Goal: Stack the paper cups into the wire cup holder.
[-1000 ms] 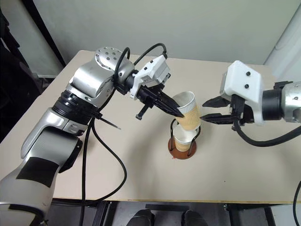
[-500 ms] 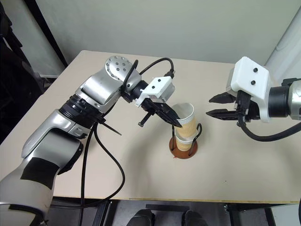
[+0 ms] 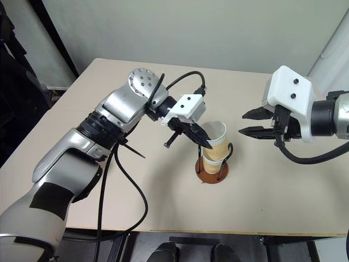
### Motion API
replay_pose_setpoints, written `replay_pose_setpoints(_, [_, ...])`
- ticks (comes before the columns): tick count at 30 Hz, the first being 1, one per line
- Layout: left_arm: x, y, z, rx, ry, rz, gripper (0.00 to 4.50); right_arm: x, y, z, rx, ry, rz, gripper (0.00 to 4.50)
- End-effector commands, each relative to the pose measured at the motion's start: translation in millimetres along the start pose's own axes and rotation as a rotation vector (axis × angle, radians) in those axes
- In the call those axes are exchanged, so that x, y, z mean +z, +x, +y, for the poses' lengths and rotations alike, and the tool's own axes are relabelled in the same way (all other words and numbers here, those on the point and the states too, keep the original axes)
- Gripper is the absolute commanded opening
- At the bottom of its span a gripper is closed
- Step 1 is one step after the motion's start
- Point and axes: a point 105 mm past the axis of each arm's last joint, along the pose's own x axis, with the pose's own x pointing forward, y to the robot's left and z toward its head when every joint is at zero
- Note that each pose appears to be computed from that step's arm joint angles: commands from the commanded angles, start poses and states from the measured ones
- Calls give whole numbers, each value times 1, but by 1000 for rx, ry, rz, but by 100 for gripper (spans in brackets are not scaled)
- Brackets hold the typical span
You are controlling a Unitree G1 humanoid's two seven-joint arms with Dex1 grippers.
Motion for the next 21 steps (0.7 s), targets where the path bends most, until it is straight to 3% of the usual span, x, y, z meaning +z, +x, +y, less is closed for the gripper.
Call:
replay_pose_setpoints(1, [10,-2,-1,-42,60,17,97,9,-8,-5,-49,-35,-26,162])
replay_pose_setpoints(11, [17,-4,5,-18,89,3,447,9,-7,-5,-47,-35,-33,162])
replay_pose_setpoints(17, [43,-43,30,244,-21,-192,447,20,-2,-6,-28,-19,-106,162])
replay_pose_setpoints(21, [25,-81,15,409,16,-48,447,23,5,-1,17,-10,-137,162])
